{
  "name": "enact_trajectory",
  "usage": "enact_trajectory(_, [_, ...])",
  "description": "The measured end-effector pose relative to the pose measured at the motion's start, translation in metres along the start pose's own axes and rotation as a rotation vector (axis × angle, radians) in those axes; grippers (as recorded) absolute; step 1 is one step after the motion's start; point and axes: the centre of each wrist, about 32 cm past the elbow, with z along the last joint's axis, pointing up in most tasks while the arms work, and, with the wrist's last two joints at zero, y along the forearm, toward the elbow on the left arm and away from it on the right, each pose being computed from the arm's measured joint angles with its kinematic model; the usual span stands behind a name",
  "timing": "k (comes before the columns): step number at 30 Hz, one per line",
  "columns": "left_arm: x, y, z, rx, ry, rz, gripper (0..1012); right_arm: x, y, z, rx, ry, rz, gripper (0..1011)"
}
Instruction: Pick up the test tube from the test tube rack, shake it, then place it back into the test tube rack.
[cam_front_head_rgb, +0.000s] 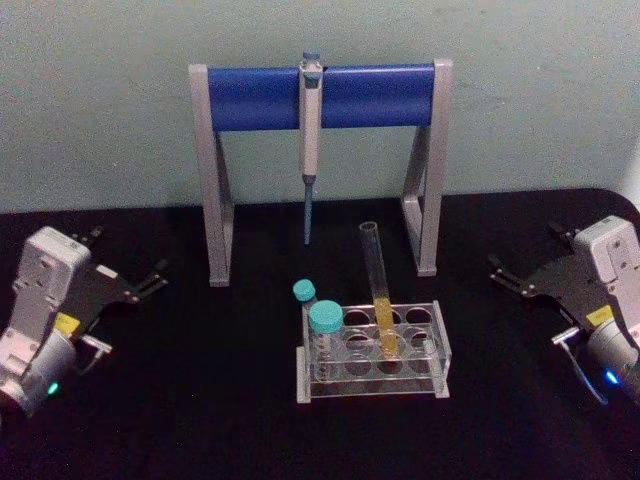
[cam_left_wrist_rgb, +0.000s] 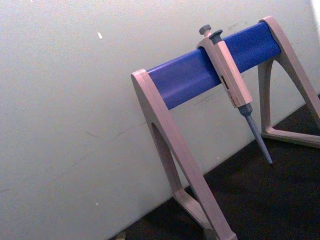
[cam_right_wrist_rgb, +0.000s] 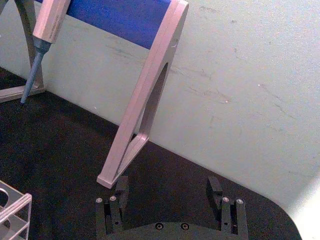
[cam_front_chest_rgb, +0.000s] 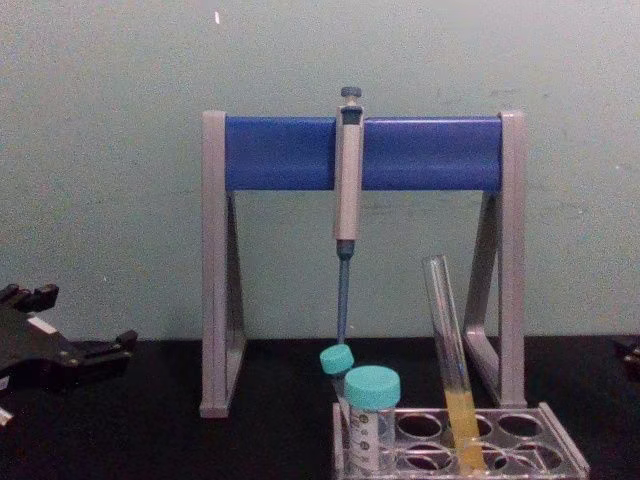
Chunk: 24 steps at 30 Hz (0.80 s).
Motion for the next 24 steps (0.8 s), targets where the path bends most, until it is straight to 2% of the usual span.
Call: enact_trajectory(24, [0.0000,0.0000,0.0000,0.000,0.000,0.000,1001,0.0003,-0.0001,-0.0001,0.000,-0.001,0.000,1000])
